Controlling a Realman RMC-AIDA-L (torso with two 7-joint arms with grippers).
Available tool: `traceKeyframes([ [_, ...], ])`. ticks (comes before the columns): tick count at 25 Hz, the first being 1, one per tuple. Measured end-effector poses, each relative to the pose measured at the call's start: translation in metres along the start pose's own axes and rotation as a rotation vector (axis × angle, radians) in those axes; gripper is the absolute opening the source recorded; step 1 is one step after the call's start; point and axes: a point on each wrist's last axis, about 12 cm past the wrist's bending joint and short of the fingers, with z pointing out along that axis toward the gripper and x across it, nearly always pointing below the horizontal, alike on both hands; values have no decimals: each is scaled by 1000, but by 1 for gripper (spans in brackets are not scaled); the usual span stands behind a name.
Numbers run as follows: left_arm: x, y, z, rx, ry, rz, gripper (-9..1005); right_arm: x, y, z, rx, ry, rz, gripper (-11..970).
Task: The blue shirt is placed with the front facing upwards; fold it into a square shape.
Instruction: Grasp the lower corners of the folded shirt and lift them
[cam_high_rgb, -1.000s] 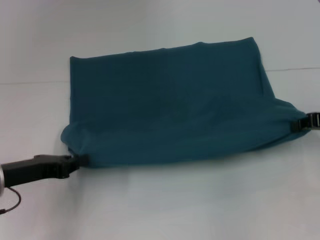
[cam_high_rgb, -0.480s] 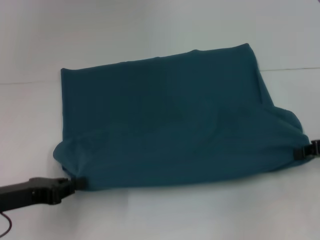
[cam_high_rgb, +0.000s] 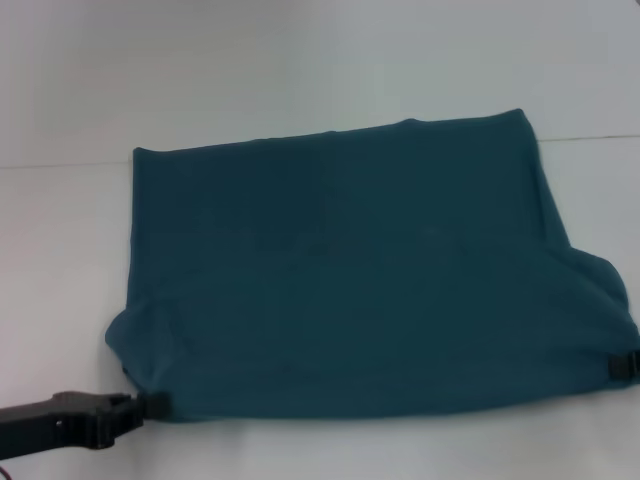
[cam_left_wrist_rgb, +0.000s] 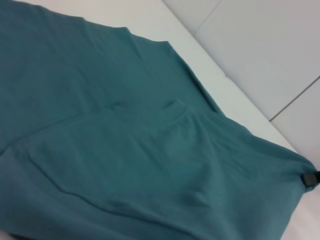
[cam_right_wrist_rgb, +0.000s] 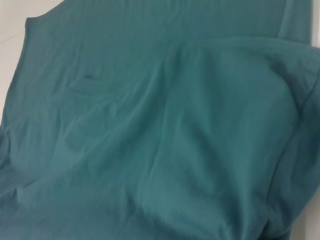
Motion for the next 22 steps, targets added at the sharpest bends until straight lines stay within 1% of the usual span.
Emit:
traceKeyframes([
  [4,4,-1,0,6,22,-6,14,12,-6,-5,-11,3,29,49],
  [7,7,-2,-2,15,29,-13,14,18,-8,-8,-19,3,38,49],
  [16,21,-3,-9,17,31,-50,13,24,-7,-6,-40,11,47,51],
  [22,31,-4,-19,25,7,-89,13,26,-4,-5,-58,24,49,52],
])
